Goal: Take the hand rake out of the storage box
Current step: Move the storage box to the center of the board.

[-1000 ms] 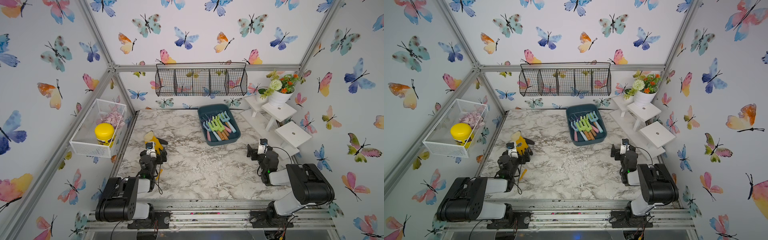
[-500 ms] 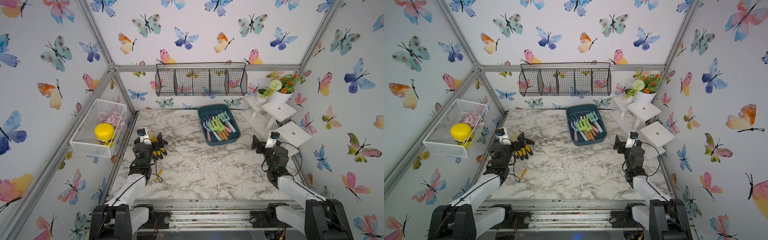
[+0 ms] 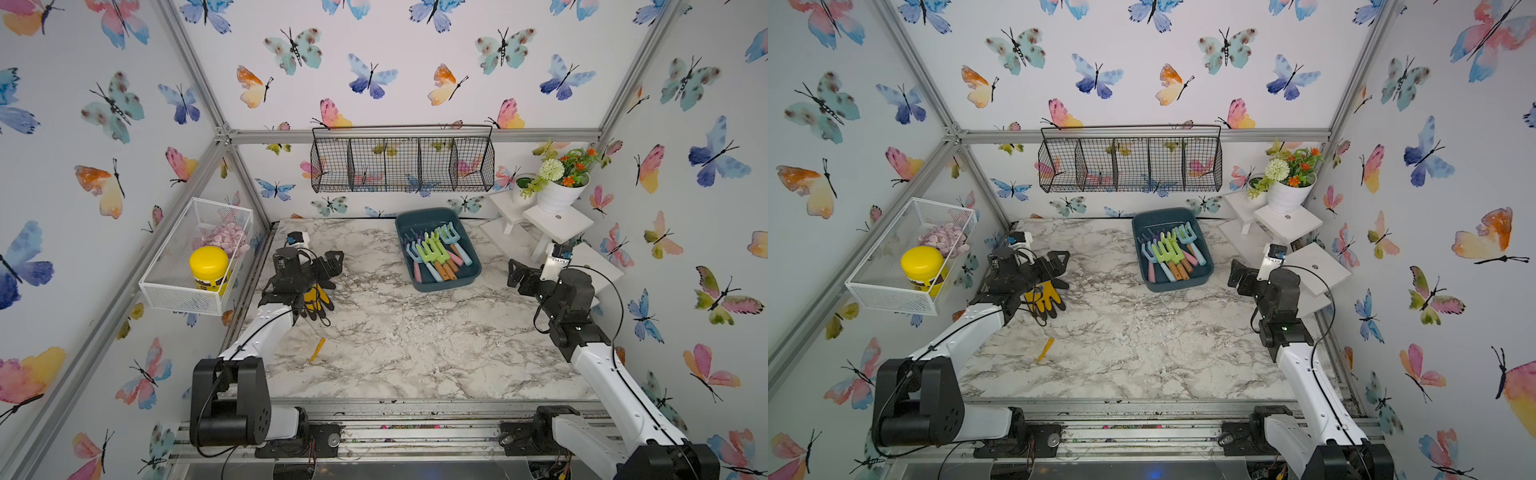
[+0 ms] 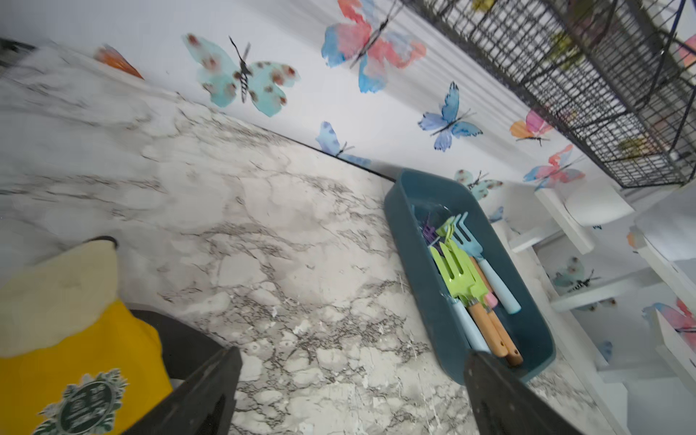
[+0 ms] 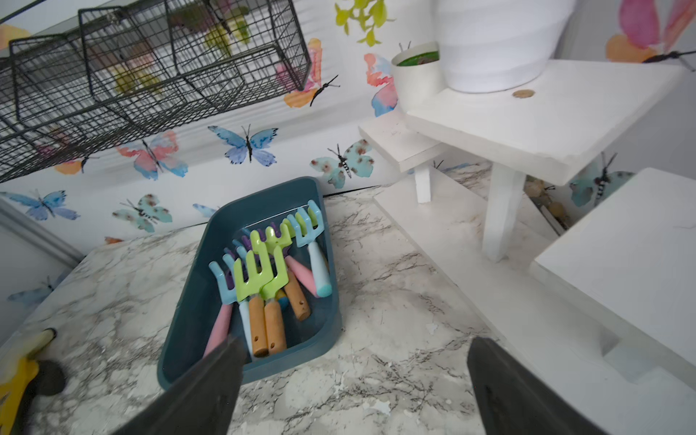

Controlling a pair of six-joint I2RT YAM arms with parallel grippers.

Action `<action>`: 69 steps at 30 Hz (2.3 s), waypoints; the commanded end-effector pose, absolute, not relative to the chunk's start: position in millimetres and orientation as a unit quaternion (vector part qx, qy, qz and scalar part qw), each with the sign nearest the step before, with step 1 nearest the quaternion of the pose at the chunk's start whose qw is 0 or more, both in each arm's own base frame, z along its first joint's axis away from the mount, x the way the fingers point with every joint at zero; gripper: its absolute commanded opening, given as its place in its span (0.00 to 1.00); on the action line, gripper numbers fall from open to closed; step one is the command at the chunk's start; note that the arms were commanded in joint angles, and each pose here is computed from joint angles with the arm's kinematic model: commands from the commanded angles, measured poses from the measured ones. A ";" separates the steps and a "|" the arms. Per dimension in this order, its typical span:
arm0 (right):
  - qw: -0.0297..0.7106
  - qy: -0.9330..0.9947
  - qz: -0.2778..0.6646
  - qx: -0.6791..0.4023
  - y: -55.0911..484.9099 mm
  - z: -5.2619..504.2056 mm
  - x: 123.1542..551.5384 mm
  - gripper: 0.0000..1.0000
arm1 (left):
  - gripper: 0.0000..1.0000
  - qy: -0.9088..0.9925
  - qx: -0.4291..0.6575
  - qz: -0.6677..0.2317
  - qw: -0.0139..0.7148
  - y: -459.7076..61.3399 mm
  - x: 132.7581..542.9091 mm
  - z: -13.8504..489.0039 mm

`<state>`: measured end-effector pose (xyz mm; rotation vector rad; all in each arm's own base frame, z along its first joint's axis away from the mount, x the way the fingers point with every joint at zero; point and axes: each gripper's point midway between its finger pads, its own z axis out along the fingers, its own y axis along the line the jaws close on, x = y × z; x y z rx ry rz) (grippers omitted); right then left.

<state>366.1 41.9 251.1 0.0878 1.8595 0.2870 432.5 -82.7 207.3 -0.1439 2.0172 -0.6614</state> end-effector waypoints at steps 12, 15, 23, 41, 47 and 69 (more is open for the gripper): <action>0.523 0.832 0.182 -0.009 69.0 224.7 356.2 0.90 | 0.79 0.896 0.034 -0.223 0.383 -243.1 470.6 161.9; 0.520 0.833 0.190 -0.012 71.8 227.2 357.4 0.90 | 0.79 0.901 0.026 -0.231 0.366 -261.2 484.8 147.9; 0.522 0.832 0.186 -0.013 70.8 227.7 354.8 0.89 | 0.58 0.927 -0.003 -0.163 0.338 -289.8 518.1 101.7; 0.514 0.836 0.191 -0.012 72.2 224.1 351.8 0.87 | 0.25 0.936 -0.025 -0.126 0.327 -296.8 524.2 65.4; 0.514 0.835 0.196 -0.014 73.9 226.3 350.5 0.86 | 0.11 0.938 -0.029 -0.106 0.329 -284.2 516.9 63.3; 0.503 0.837 0.216 -0.022 80.6 227.6 340.4 0.87 | 0.04 0.933 -0.054 -0.050 0.352 -205.7 433.4 98.9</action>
